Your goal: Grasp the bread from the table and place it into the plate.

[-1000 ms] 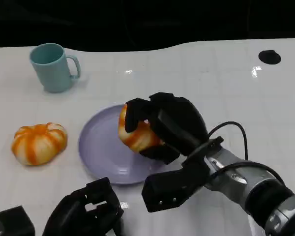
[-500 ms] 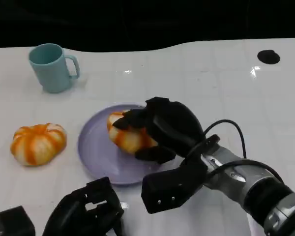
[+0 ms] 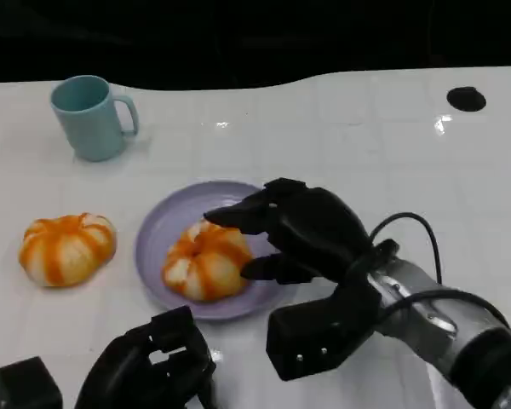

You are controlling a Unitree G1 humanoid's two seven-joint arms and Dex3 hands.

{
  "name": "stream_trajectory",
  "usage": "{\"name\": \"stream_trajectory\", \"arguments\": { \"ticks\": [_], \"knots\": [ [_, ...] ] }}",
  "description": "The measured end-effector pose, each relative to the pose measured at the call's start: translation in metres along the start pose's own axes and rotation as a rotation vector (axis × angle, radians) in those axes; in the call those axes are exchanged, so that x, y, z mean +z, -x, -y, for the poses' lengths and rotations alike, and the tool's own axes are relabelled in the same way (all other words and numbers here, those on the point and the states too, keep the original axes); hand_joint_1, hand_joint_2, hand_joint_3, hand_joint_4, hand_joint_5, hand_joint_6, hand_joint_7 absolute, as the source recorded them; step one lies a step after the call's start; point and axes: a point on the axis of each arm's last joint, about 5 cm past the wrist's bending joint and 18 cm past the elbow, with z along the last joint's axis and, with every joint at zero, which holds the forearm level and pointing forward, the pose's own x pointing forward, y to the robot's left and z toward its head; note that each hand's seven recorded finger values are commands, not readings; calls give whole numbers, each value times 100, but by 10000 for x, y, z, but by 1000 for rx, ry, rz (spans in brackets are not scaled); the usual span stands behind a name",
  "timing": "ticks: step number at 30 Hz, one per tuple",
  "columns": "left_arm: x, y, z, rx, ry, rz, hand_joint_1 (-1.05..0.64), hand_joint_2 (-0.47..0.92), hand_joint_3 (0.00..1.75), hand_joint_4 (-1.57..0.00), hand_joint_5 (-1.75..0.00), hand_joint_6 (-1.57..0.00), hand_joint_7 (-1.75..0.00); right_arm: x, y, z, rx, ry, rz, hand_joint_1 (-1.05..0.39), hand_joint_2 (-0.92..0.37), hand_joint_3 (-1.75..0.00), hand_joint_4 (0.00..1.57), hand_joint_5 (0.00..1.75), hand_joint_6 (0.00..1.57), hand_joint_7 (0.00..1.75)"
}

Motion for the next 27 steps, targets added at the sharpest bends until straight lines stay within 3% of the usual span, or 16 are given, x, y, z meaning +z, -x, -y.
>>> {"name": "stream_trajectory", "arguments": {
  "ticks": [12, 22, 25, 27],
  "knots": [
    [-9, -5, -1, 1, 4, -2, -60, 80, 44, -80, -175, -73, -146, -66, 313, 125, -85, -53, -4, -46, -92, -10, 37, 49, 57, 3],
    [-20, -5, -5, 4, 7, -7, -61, 81, 44, -80, -175, -74, -146, -145, 639, 191, -186, -57, -6, -37, -92, -6, 54, 62, 77, 11],
    [-19, -11, -3, 2, 7, -7, -61, 81, 44, -80, -175, -74, -146, -161, 730, 202, -220, -62, -1, -25, -92, -5, 67, 83, 90, 17],
    [-21, -17, -2, 2, 8, -6, -61, 81, 44, -79, -175, -74, -146, -177, 803, 212, -249, -78, -4, -17, -90, -15, 75, 124, 101, 26]
  ]
}}
